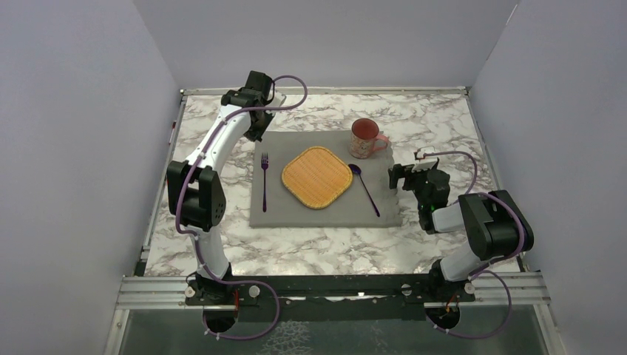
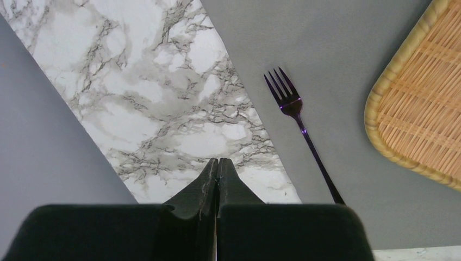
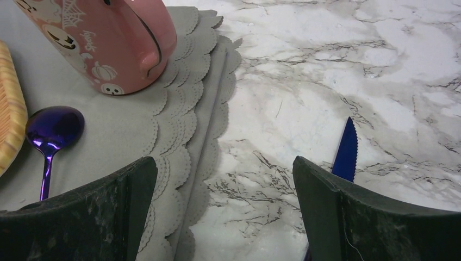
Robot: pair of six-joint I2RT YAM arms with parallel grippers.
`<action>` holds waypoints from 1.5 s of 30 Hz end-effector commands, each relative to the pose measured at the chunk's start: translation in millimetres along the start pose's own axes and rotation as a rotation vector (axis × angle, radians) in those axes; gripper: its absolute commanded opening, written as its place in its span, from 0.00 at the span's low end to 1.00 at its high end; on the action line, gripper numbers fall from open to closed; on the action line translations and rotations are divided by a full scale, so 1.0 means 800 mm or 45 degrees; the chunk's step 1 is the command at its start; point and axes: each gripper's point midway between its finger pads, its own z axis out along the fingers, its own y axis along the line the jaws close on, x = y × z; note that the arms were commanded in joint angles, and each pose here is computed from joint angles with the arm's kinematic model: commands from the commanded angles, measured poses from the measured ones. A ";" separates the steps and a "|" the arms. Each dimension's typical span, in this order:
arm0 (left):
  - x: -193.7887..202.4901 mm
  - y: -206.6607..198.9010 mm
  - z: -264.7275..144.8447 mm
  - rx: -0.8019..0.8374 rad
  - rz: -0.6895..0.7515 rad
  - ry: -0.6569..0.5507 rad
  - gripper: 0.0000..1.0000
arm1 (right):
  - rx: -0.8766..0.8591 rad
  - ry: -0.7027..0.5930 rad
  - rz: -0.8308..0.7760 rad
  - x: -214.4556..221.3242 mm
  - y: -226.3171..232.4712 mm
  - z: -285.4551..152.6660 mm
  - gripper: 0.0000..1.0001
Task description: Set the dinner table for one person
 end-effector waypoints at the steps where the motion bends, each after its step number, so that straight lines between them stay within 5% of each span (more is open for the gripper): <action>1: -0.026 0.002 -0.005 0.005 -0.057 -0.071 0.01 | -0.019 -0.067 -0.020 -0.018 0.002 0.007 1.00; 11: -0.046 -0.022 0.009 0.132 -0.138 -0.136 0.01 | -0.018 -0.067 -0.020 -0.018 0.002 0.007 1.00; 37: -0.042 -0.011 -0.007 0.078 -0.121 -0.165 0.01 | 0.024 -0.042 -0.016 -0.025 -0.006 0.010 1.00; 45: -0.049 0.001 -0.013 0.030 -0.096 -0.184 0.00 | 0.155 -0.039 0.154 -0.118 -0.024 0.003 1.00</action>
